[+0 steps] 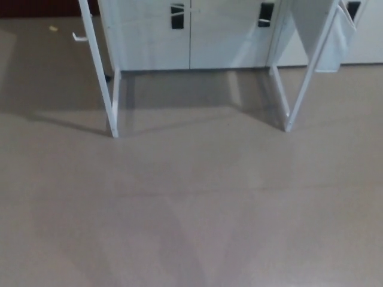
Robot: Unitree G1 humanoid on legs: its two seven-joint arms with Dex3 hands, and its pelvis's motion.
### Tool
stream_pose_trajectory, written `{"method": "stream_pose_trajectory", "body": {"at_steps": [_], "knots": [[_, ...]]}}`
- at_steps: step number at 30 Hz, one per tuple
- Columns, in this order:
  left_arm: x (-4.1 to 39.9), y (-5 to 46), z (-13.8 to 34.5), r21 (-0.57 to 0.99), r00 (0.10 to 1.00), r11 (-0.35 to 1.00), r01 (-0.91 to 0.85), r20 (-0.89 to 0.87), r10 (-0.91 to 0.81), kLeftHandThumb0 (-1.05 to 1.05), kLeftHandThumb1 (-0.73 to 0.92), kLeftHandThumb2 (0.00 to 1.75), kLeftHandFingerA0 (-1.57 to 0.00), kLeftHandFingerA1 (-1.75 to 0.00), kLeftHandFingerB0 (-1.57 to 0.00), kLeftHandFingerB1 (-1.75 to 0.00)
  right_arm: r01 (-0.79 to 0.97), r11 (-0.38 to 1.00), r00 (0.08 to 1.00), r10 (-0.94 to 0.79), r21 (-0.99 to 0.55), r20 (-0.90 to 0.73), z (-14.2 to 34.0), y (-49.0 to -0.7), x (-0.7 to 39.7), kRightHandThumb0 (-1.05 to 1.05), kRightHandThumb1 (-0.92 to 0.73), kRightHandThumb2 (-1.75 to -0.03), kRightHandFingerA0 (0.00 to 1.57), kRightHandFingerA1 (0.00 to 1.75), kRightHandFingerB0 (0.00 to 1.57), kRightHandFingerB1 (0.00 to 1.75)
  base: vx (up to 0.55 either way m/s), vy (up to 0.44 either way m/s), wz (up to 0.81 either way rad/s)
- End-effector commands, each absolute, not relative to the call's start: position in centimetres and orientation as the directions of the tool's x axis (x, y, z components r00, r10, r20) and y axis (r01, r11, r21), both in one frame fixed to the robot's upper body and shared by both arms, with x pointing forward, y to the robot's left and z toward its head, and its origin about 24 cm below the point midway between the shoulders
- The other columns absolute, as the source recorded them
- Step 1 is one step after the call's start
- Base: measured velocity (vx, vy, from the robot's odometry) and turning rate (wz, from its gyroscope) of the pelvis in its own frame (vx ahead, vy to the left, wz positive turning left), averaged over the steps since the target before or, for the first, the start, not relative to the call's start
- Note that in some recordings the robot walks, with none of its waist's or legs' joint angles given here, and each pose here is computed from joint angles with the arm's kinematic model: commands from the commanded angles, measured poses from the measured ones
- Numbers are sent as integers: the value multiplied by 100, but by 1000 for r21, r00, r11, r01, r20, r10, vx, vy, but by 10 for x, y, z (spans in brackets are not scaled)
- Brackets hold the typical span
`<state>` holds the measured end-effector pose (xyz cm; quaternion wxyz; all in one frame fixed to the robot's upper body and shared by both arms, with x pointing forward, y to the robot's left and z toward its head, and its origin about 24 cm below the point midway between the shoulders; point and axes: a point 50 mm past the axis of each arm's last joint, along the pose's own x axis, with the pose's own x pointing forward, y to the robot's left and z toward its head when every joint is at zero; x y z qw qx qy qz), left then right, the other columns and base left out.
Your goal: The robot walks towards a file tray kept in the middle of a desk and uses its right hand to grab a tray and pulls it out towards itself
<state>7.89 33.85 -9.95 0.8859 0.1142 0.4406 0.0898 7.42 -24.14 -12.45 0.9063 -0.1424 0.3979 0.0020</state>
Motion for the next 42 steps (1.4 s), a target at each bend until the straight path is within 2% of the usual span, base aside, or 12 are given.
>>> {"method": "stream_pose_trajectory", "body": {"at_steps": [1,5,6,8,9,15,16,21,22,23,38,42], "knots": [[89,338,-96,311,631,950,-38,-729,264,-45,43,71,-59,-95,-36,-61,-127,941,708,-135,-313,-693,-119,-252,79,-31,-58,-57,63,61,46,48,396,-181,12],[93,335,-97,309,639,951,-30,-726,256,-46,34,89,-60,-85,-35,-65,-119,942,710,-140,-313,-690,-118,-254,79,-30,-58,-57,64,61,47,49,338,-191,47],[93,334,-98,304,638,952,-30,-727,252,-44,42,72,-54,-93,-35,-61,-120,941,708,-143,-317,-691,-118,-255,78,-30,-58,-57,65,61,46,49,307,-169,24],[94,333,-98,308,637,951,-14,-731,245,-46,35,88,-52,-79,-32,-62,-115,942,706,-145,-315,-693,-118,-256,76,-30,-58,-57,63,60,46,49,329,-116,-1],[94,333,-98,309,637,951,-6,-732,242,-44,45,69,-51,-87,-33,-58,-118,941,705,-146,-318,-694,-119,-256,75,-31,-58,-57,63,60,47,49,276,-75,1],[95,333,-99,311,633,950,-3,-735,243,-44,44,70,-52,-84,-34,-59,-117,943,709,-140,-311,-691,-119,-254,74,-30,-58,-57,64,61,48,50,303,48,-16],[95,332,-100,316,629,949,-5,-736,248,-46,35,87,-54,-78,-34,-62,-123,940,709,-140,-318,-691,-119,-255,73,-31,-58,-57,65,61,47,49,409,160,-17],[96,332,-99,318,630,948,-1,-736,248,-43,44,69,-51,-86,-35,-58,-123,943,709,-134,-309,-692,-119,-254,72,-29,-58,-57,62,61,47,49,471,194,-17],[96,332,-99,318,630,948,0,-736,247,-45,35,87,-53,-80,-33,-62,-130,940,709,-135,-317,-692,-119,-254,72,-30,-58,-57,63,60,47,49,334,146,1],[97,332,-99,319,633,948,7,-735,243,-43,45,68,-52,-90,-35,-59,-130,939,711,-135,-319,-690,-119,-254,72,-29,-58,-57,64,61,47,49,302,120,2],[99,334,-98,327,632,945,11,-735,247,-42,44,70,-57,-102,-38,-59,-118,943,707,-141,-312,-693,-121,-252,69,-28,-58,-57,65,62,49,50,380,-90,13],[101,333,-98,329,633,944,16,-734,245,-45,35,87,-55,-81,-34,-63,-122,941,707,-140,-315,-693,-121,-252,68,-29,-58,-57,65,61,49,50,271,-36,-10]]}}
